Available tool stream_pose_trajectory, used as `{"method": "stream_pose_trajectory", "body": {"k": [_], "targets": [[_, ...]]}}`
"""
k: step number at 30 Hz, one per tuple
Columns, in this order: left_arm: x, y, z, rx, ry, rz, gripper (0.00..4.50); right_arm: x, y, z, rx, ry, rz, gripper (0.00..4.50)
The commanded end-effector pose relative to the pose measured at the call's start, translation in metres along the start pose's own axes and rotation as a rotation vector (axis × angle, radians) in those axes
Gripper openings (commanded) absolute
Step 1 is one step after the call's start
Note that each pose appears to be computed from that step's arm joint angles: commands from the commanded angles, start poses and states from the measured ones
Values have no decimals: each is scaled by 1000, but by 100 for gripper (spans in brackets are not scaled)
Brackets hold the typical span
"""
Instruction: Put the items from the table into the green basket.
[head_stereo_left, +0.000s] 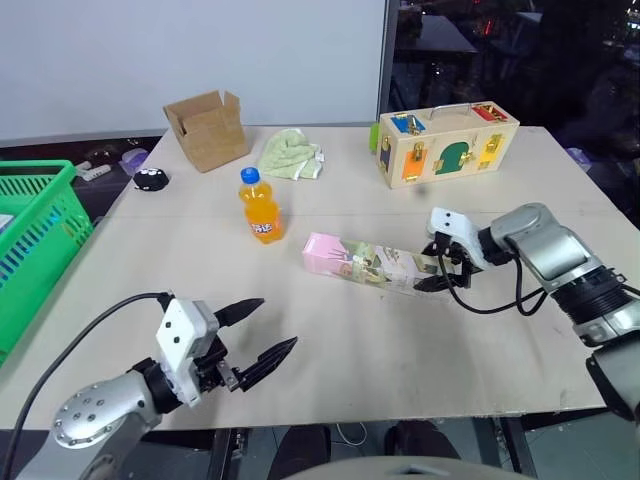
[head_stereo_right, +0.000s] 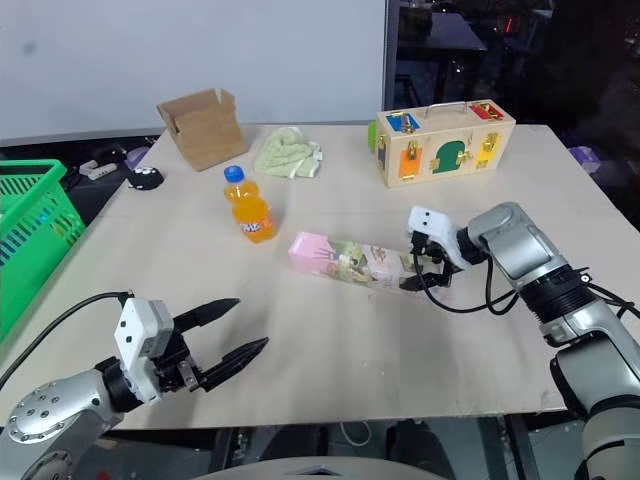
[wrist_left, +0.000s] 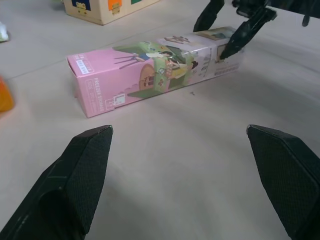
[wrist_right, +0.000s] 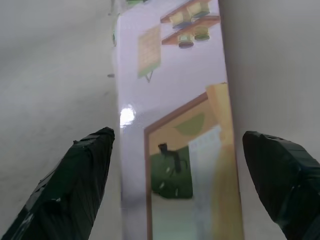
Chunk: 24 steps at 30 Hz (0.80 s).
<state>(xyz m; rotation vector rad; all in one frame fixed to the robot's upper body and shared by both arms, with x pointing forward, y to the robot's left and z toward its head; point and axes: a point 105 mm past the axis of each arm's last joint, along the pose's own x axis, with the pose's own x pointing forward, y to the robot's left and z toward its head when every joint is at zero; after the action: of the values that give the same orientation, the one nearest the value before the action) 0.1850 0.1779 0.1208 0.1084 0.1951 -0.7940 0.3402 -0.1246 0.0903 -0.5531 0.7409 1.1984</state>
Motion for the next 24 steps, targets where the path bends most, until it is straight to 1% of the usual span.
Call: {"method": "stream_pose_trajectory", "body": {"k": [1, 4, 7, 9, 10, 14, 18, 22, 24], "targets": [[3, -4, 10, 43, -42, -8, 448, -1, -6, -4, -6, 21, -27, 438], [4, -4, 11, 44, -45, -3, 448, 1, -7, -9, -1, 27, -33, 438], [5, -2, 12, 30, -55, 6, 450, 3, -8, -10, 5, 9, -51, 358], [6, -1, 12, 18, -64, 13, 450, 3, -8, -9, 10, -6, -58, 284], [7, 0, 14, -9, -82, 27, 450, 2, -6, -7, 1, -21, -57, 229], [11, 2, 15, -114, -133, 47, 450, -3, 1, -3, 12, -71, -42, 229], [16, -2, 18, -264, -185, 30, 450, -20, 13, 4, 108, -178, 1, 229], [20, -2, 23, -370, -229, 5, 450, -39, 40, 15, 203, -291, 124, 229], [24, 1, 27, -424, -266, -3, 450, -44, 57, 20, 194, -316, 186, 229]]}}
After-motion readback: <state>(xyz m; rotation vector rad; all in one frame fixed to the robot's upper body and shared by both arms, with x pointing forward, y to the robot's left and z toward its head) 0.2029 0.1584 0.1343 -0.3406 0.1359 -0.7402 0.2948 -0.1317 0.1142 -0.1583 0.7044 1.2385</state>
